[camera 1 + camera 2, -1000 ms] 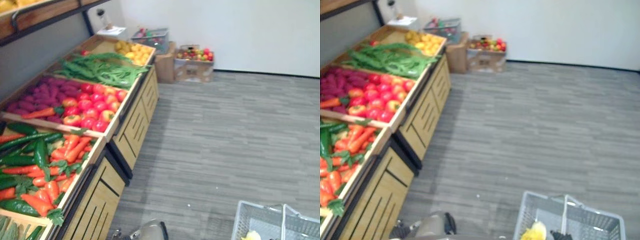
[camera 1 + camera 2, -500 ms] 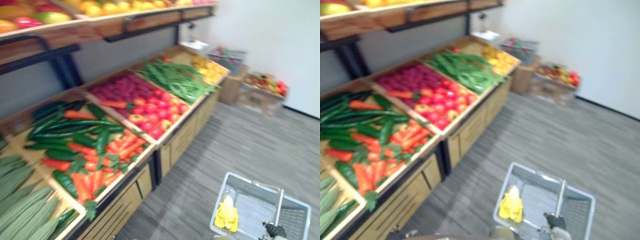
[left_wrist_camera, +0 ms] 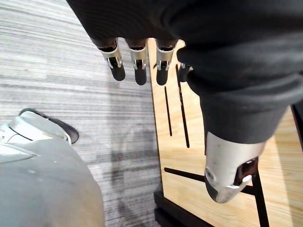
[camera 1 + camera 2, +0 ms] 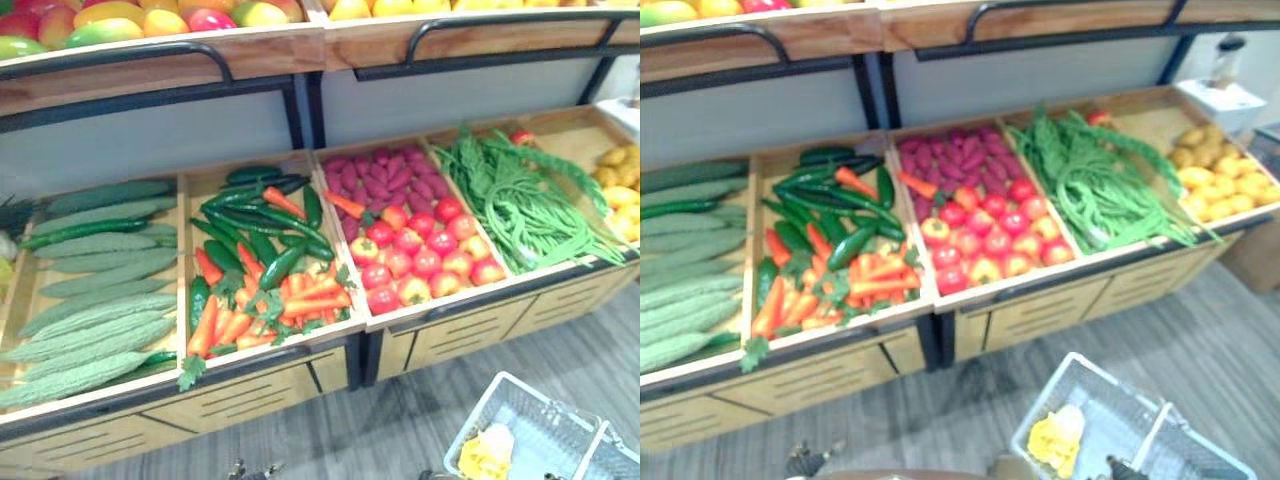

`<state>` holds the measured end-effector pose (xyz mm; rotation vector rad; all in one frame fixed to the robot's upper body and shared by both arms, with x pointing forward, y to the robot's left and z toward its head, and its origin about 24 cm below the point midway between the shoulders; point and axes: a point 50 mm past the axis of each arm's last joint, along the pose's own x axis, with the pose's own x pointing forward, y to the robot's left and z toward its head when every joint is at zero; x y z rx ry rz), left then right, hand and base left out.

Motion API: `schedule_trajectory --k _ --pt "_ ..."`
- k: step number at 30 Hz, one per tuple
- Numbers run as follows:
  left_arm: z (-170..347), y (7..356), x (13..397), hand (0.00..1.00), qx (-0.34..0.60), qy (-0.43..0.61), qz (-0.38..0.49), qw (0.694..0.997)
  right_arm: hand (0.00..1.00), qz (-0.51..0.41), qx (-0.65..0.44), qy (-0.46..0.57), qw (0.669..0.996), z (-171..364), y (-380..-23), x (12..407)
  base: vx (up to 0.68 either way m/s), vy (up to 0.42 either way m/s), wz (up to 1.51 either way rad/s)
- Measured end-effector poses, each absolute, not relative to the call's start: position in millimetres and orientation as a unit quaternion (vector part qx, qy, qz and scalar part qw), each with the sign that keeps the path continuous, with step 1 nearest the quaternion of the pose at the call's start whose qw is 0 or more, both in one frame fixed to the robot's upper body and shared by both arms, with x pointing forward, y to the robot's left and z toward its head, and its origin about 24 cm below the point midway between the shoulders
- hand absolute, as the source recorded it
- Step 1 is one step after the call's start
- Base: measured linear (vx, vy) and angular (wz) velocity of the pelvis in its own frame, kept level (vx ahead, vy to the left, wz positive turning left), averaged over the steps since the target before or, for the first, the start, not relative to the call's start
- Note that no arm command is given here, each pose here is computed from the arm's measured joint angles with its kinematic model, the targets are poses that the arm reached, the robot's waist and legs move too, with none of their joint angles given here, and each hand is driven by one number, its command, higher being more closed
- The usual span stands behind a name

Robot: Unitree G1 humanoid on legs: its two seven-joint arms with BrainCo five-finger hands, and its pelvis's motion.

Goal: Pick vegetable in the basket

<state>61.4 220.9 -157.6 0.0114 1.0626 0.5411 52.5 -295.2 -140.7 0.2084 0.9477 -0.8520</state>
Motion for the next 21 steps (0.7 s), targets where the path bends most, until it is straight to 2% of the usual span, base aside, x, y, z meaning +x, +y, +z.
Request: schedule_trajectory --k 7,10,14,18,21 --pt "-157.3 219.6 64.7 0.0 0.011 0.499 0.239 0.833 1.0 -0.421 0.109 0.442 0.784 -139.6 -303.4 46.0 0.11 -0.186 0.63" --pt "-155.0 228.0 67.4 0.0 0.024 0.494 0.242 0.835 1.0 -0.437 0.125 0.45 0.768 -142.6 -302.8 37.0 -0.02 0.012 0.69" --pt "-150.8 239.4 71.3 0.0 0.052 0.485 0.239 0.839 1.0 -0.438 0.14 0.451 0.765 -145.0 -298.7 39.5 -0.06 0.073 0.14" --pt "-123.9 261.0 107.0 0.0 0.128 0.396 0.247 0.875 1.0 -0.436 0.131 0.451 0.767 -145.0 -298.0 38.5 -0.1 0.085 0.05" --pt "-94.6 283.0 127.0 0.0 0.234 0.305 0.277 0.881 1.0 -0.428 0.112 0.454 0.774 -145.9 -293.6 38.5 -0.09 0.107 -0.01"
